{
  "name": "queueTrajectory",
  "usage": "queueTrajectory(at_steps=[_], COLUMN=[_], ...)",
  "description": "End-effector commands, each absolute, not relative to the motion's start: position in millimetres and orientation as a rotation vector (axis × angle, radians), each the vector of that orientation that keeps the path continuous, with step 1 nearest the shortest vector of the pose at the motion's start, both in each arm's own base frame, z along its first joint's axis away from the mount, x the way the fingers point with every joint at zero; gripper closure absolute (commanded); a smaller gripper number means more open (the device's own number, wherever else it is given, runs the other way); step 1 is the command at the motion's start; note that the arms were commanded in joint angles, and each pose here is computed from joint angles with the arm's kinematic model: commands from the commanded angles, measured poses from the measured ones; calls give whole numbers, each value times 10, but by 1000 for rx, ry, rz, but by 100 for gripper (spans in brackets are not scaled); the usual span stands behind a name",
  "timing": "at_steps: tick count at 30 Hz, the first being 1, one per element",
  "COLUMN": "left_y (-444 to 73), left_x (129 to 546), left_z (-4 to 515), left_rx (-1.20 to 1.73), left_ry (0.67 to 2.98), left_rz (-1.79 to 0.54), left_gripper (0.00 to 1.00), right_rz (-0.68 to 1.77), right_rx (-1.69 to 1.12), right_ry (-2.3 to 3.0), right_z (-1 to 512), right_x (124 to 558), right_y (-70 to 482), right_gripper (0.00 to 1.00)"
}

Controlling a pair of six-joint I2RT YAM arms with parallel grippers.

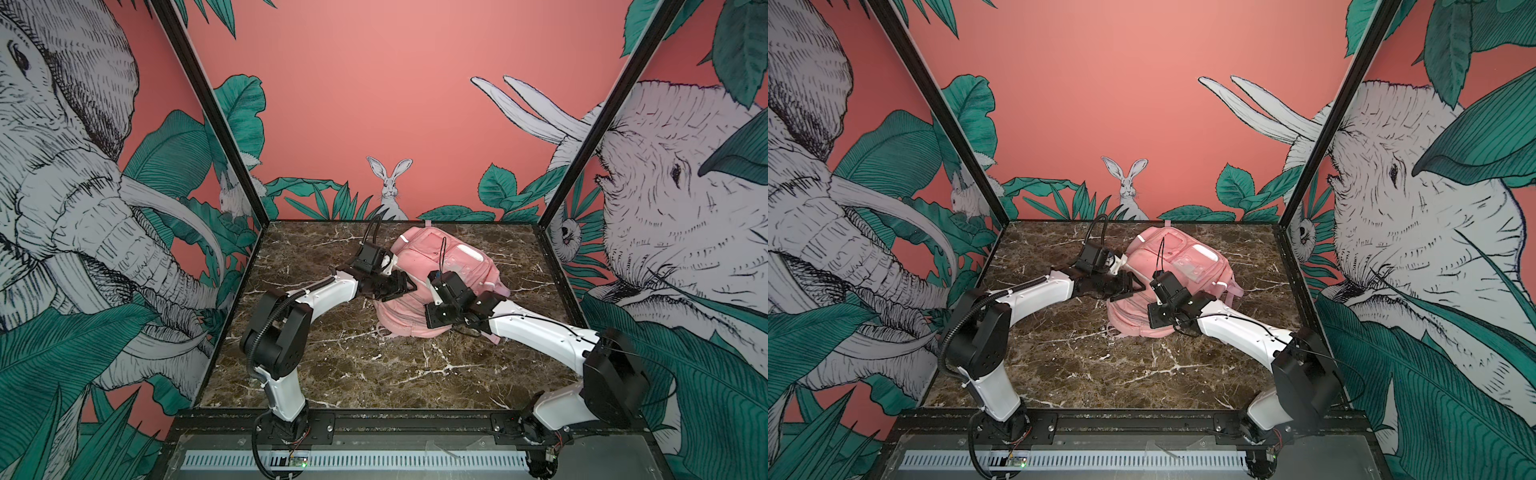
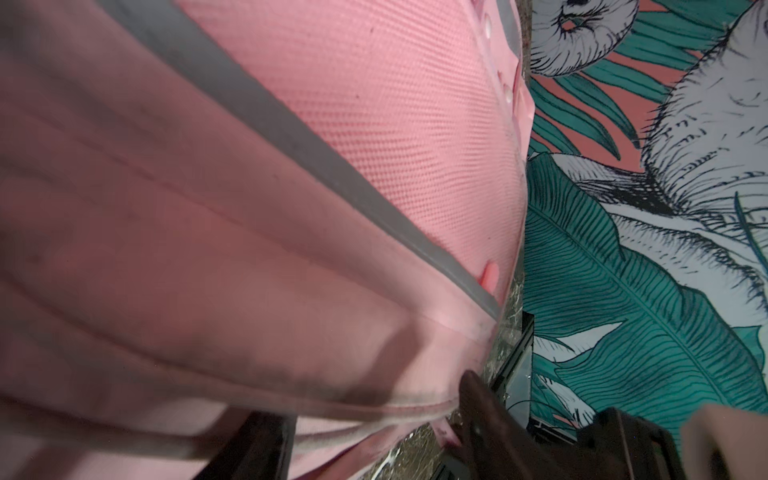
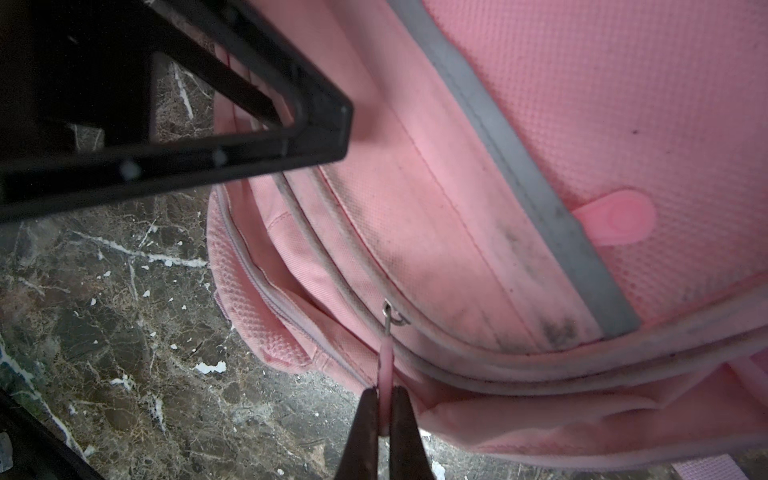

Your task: Pack the student bag

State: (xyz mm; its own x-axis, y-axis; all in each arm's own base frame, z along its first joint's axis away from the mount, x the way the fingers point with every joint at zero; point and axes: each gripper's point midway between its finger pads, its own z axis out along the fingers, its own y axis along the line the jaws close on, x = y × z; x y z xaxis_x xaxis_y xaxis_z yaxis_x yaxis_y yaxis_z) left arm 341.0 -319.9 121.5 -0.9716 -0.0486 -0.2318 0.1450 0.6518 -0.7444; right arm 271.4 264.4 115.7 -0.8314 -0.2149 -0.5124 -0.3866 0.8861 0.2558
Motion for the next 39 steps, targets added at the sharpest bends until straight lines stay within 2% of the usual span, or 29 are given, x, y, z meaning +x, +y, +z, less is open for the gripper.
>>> queueTrajectory(at_steps=[1, 4, 6, 12, 16, 28, 39], left_y=[-3260, -3282, -3276, -3261, -3196, -2892, -2846], left_x=[3549, 3585, 3587, 3614, 3651, 3726, 3631], left_z=[1259, 1241, 1219, 1238, 1286, 1318, 1278], left_rx=[27, 26, 28, 59, 68, 34, 30], left_ry=[2587, 2587, 2593, 2596, 2591, 2592, 2617], left_rz=[-1253, -1252, -1242, -1214, -1195, -1146, -1133], left_gripper=[38, 40, 46, 79, 92, 96, 96], right_rz=[507, 503, 491, 427, 375, 226, 171], right_rx=[-458, -457, -453, -446, -415, -130, -47], right_ry=[2556, 2560, 2561, 2574, 2592, 2617, 2592], right_z=[1218, 1197, 1190, 1147, 1104, 1064, 1092], right_x=[2670, 2660, 2654, 2640, 2639, 2870, 3218], right_y=[2662, 2647, 2620, 2504, 2320, 1413, 1318], right_gripper=[100, 100, 100, 100, 100, 100, 100])
